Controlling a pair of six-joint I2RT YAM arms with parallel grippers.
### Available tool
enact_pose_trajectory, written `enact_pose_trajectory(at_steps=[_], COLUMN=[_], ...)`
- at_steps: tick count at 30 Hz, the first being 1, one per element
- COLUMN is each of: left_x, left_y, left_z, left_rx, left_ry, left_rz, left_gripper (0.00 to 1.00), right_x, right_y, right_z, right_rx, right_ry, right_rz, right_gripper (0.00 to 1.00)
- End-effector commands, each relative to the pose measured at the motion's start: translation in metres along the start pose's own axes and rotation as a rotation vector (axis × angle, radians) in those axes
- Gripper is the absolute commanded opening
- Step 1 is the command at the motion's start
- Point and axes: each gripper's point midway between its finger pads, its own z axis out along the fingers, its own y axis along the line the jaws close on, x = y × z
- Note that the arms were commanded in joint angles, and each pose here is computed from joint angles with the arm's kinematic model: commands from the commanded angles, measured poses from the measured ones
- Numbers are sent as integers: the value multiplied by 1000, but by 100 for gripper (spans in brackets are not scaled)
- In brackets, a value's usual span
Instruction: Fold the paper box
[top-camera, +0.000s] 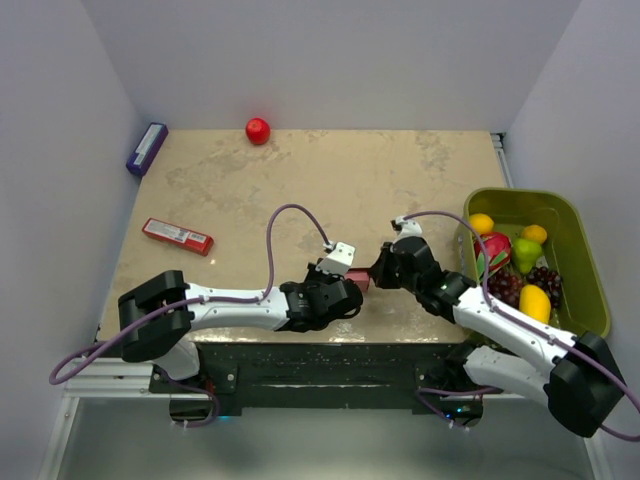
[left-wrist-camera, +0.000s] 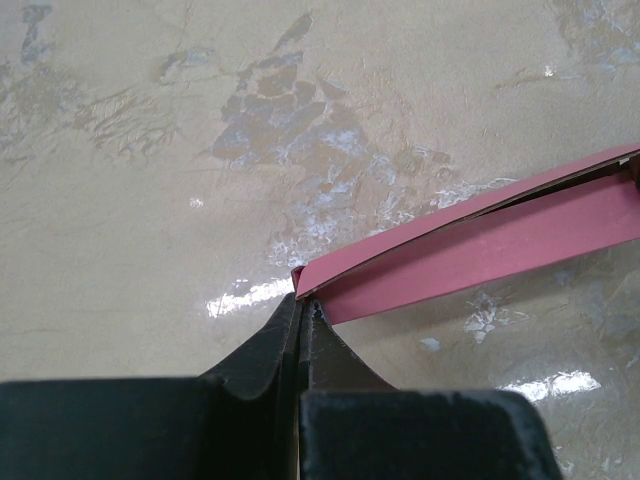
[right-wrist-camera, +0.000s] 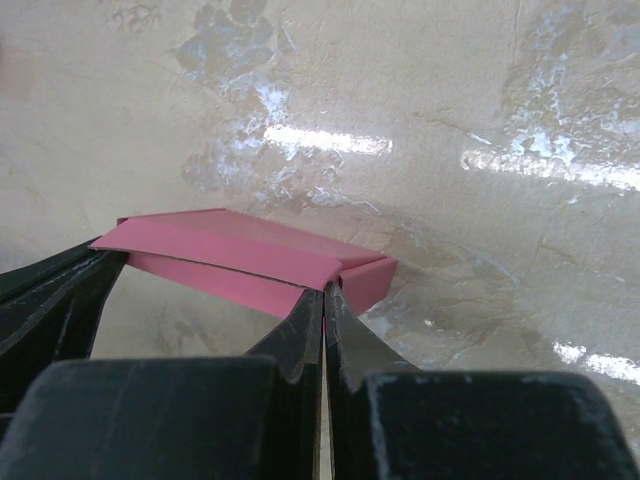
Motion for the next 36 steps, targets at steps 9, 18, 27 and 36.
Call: enact_pose_trajectory(at_steps=[9, 18, 27, 36], left_x=[96, 95, 86, 59], left_y=[-5, -2, -2, 0], left_z=[-4, -7, -12, -25], left_rx=[93, 92, 110, 149], left_ry=[299, 291, 270, 207], left_rz=[171, 160, 110, 31], left_gripper=[0, 0, 0, 30], right_x=[42, 57, 62, 52], right_y=[-30, -25, -25, -16], right_z=[4, 3, 4, 6], right_rx=[251, 271, 300, 277], right_ry=[115, 151, 140, 89], right_rz=[-211, -249, -251, -218], right_gripper=[0, 0, 0, 0])
